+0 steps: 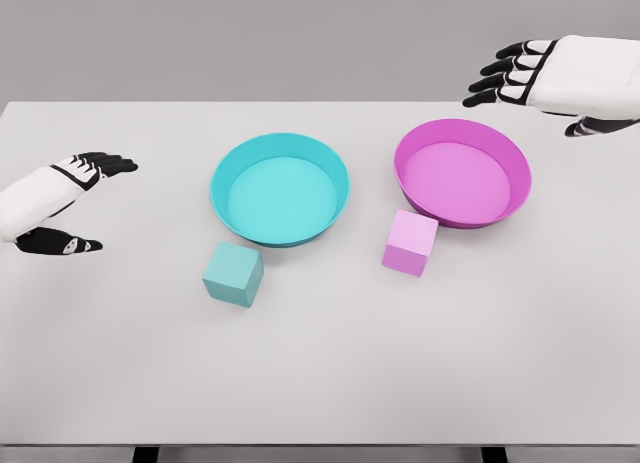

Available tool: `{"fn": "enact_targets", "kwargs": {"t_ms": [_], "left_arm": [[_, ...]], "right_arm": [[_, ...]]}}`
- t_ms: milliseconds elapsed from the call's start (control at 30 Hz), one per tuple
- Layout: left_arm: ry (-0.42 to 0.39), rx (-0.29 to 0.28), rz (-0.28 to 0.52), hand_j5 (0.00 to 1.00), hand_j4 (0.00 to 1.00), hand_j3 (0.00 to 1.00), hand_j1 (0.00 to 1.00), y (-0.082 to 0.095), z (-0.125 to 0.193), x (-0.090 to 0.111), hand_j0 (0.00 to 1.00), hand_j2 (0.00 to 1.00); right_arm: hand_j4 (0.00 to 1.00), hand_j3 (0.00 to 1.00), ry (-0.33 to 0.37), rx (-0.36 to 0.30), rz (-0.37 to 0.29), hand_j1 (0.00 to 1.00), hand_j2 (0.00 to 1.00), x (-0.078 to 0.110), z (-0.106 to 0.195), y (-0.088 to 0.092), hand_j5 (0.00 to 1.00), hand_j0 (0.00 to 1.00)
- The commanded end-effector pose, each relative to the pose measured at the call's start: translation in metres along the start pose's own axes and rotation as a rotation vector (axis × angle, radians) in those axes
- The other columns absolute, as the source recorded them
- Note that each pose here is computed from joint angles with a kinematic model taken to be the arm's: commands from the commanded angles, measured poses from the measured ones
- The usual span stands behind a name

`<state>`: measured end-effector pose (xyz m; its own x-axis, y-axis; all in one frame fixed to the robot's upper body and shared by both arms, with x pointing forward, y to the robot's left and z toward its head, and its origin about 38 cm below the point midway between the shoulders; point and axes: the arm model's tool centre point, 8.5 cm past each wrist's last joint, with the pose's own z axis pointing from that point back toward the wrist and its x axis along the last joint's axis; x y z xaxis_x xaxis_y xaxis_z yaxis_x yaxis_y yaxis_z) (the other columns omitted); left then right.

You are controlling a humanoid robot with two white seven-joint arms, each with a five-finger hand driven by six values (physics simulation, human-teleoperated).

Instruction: Place the blocks in the corresponding plates according to their colors

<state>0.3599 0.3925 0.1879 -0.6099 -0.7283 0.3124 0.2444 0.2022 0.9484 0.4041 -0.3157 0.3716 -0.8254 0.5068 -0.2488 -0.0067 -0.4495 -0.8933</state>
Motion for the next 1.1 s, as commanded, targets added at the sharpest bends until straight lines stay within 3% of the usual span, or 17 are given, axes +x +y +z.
{"fn": "enact_targets", "kwargs": {"t_ms": [0,133,233,267,333,433,500,533,633,700,733,900,1067], "left_arm": [[-0.002,0.006,0.003,1.00,1.00,1.00,1.00,0.002,0.000,0.000,1.00,1.00],[-0.002,0.003,0.005,1.00,1.00,1.00,1.00,0.000,0.000,0.001,1.00,1.00],[0.001,-0.068,-0.021,1.00,1.00,1.00,1.00,0.001,0.001,0.000,1.00,1.00],[-0.010,-0.098,-0.034,1.00,1.00,1.00,1.00,0.002,-0.001,0.003,1.00,1.00],[-0.053,-0.137,-0.091,1.00,1.00,1.00,1.00,0.020,-0.011,0.015,1.00,1.00],[-0.059,-0.198,-0.162,1.00,1.00,1.00,1.00,0.040,-0.009,0.018,1.00,1.00],[-0.076,-0.297,-0.182,1.00,1.00,1.00,1.00,0.042,-0.018,0.021,1.00,1.00],[-0.093,-0.316,-0.181,1.00,1.00,1.00,1.00,0.040,-0.024,0.023,1.00,1.00],[-0.166,-0.339,-0.191,1.00,1.00,1.00,1.00,0.045,-0.051,0.036,1.00,1.00],[-0.202,-0.345,-0.188,1.00,1.00,1.00,1.00,0.049,-0.060,0.043,1.00,1.00],[-0.224,-0.384,-0.180,1.00,1.00,1.00,1.00,0.048,-0.065,0.047,1.00,1.00],[-0.346,-0.414,-0.141,1.00,1.00,1.00,1.00,0.058,-0.092,0.073,1.00,1.00],[-0.390,-0.389,-0.129,1.00,1.00,1.00,1.00,0.070,-0.099,0.084,1.00,1.00]], "right_arm": [[1.00,1.00,0.002,-0.003,-0.003,1.00,1.00,0.000,0.001,-0.001,1.00,1.00],[1.00,1.00,0.001,-0.004,-0.005,1.00,1.00,0.000,0.001,-0.001,1.00,1.00],[1.00,1.00,0.030,0.013,0.005,1.00,1.00,-0.006,0.013,-0.003,1.00,1.00],[1.00,1.00,0.001,0.038,0.001,1.00,1.00,0.001,0.005,0.005,1.00,1.00],[1.00,1.00,-0.136,0.110,-0.005,1.00,1.00,0.036,-0.027,0.027,1.00,1.00],[1.00,1.00,-0.190,0.125,-0.012,1.00,1.00,0.047,-0.045,0.034,1.00,1.00],[1.00,1.00,-0.209,0.112,-0.014,1.00,1.00,0.051,-0.052,0.033,1.00,1.00],[1.00,1.00,-0.210,0.112,-0.014,1.00,1.00,0.052,-0.053,0.032,1.00,1.00],[1.00,1.00,-0.215,0.109,-0.018,1.00,1.00,0.051,-0.060,0.034,1.00,1.00],[1.00,1.00,-0.208,0.120,0.028,1.00,1.00,0.053,-0.069,0.034,1.00,1.00],[1.00,1.00,-0.217,0.113,0.031,1.00,1.00,0.055,-0.074,0.032,1.00,1.00],[1.00,1.00,-0.236,0.094,0.034,1.00,1.00,0.059,-0.083,0.028,1.00,1.00],[1.00,1.00,-0.263,0.110,0.020,1.00,1.00,0.066,-0.095,0.036,1.00,1.00]]}}
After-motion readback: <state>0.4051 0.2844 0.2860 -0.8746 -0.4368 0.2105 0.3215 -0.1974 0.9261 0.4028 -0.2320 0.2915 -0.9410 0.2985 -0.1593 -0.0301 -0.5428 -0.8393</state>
